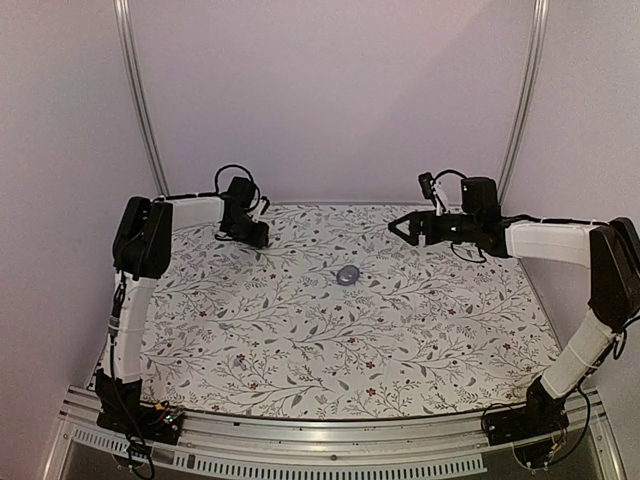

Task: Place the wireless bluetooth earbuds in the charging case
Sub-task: Pick up the charging case from the center of the board, then pass from the left arm to the right

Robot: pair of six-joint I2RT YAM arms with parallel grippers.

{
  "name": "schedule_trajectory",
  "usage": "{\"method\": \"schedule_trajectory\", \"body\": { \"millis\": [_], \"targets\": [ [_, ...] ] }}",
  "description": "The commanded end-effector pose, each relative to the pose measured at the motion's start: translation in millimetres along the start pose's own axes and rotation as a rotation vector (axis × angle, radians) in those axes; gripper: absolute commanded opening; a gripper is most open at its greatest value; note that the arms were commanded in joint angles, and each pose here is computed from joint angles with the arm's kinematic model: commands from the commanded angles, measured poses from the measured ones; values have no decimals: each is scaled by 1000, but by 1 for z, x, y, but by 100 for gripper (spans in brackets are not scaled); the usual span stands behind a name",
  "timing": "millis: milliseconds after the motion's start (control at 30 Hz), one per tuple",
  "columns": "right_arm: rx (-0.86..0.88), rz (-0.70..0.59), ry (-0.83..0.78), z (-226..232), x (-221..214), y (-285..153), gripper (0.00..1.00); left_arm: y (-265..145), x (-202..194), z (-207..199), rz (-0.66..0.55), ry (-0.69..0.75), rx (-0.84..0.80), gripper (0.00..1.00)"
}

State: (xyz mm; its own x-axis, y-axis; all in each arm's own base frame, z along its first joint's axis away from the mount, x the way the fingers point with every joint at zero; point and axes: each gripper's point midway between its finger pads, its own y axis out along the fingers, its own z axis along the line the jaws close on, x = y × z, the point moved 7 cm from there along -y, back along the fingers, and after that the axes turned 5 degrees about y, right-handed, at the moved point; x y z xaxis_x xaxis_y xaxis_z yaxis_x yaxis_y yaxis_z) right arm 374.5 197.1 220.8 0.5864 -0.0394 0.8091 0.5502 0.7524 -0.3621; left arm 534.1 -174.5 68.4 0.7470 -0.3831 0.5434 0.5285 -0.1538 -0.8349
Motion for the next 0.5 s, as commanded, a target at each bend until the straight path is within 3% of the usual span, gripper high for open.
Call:
{"method": "schedule_trajectory", "body": {
  "millis": [0, 267, 467],
  "targets": [
    [44, -17, 1, 9, 1, -10, 99, -29, -6, -34, 10, 65, -34, 39],
    [100, -8, 56, 18, -11, -23, 99, -113, -28, -103, -129, 188, -85, 38],
    [236, 46, 107, 33, -29, -32, 96, -194, -51, -175, -336, 350, -152, 37]
  ]
}}
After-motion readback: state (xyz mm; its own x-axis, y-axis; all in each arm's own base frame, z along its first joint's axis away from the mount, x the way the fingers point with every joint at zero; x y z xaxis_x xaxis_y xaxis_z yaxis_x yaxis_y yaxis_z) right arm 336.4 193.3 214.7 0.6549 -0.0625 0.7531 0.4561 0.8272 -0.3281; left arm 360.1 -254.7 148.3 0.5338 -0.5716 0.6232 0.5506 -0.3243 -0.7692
